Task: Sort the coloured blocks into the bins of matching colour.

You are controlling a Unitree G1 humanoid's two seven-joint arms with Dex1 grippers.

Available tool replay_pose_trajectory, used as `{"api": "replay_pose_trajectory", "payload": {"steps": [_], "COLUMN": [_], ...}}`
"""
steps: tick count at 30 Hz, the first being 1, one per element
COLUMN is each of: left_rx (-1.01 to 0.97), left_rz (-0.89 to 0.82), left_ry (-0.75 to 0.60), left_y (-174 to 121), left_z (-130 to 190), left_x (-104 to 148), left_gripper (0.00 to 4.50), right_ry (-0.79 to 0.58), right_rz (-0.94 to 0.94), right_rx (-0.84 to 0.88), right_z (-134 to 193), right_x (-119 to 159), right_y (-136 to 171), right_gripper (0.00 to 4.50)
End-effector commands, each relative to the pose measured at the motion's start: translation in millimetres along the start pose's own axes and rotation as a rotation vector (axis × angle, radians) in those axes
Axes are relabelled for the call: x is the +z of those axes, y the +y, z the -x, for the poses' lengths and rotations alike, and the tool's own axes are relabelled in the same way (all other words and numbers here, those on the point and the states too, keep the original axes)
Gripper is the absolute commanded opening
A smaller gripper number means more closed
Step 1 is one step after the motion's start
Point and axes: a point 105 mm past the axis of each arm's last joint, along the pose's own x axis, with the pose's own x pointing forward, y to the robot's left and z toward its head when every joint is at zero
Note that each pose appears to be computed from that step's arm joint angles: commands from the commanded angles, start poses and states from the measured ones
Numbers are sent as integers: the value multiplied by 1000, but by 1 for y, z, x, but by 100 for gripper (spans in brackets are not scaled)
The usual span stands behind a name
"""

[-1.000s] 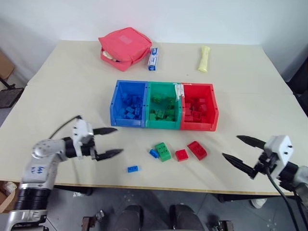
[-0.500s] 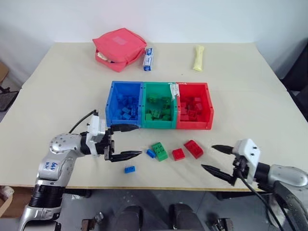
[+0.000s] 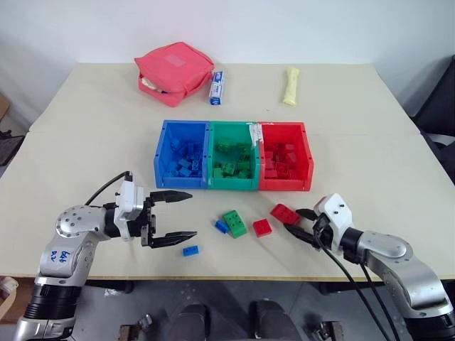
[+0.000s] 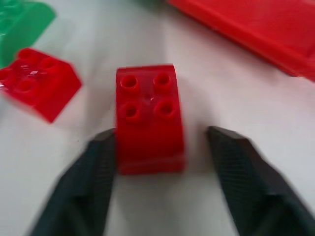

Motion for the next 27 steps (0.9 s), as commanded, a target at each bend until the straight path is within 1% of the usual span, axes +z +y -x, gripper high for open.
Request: {"api": "replay_pose_trajectory", "payload": {"steps": [1, 3, 5, 8, 10, 11, 13, 15, 17, 20, 21, 25, 26, 27], "left_rx": [57, 107, 193, 274, 319, 334, 367, 382, 396, 409, 412, 412, 408, 400], "left_rz": [-7, 20, 32, 29, 20, 15, 6, -4, -2, -7, -8, -8, -10, -15], "left_ry": [-102, -159, -206, -207, -188, -179, -157, -155, -134, -112, -110, -94, -84, -73], "left_y": [6, 14, 24, 30, 33, 33, 34, 33, 32, 30, 29, 27, 27, 27], "left_z": [-1, -2, 0, 6, 12, 14, 19, 23, 28, 33, 34, 38, 40, 41], "left_x": [19, 27, 33, 32, 29, 28, 25, 24, 20, 17, 16, 14, 13, 12], "left_gripper": [450, 450, 450, 450, 450, 450, 450, 450, 450, 450, 450, 450, 450, 450], "right_ry": [1, -29, -151, -280, -333, -347, -329, -308, -306, -311, -324, -374, -389, -402], "right_rz": [-2, 13, 34, 10, 16, 16, -7, 18, 8, -1, 9, 41, 53, 73], "right_rx": [17, 18, 25, 12, -8, -19, -90, -140, -242, -253, -241, -229, -215, -196], "right_z": [1, 4, 12, 18, 15, 13, 2, -7, -17, -26, -26, -21, -16, -9], "right_x": [-5, -1, 23, 54, 72, 78, 84, 89, 93, 97, 100, 106, 106, 105], "right_y": [7, 8, 6, -1, -9, -13, -32, -45, -65, -69, -68, -66, -64, -62], "right_gripper": [147, 142, 142, 142, 142, 142, 142, 142, 142, 251, 276, 410, 439, 445]}}
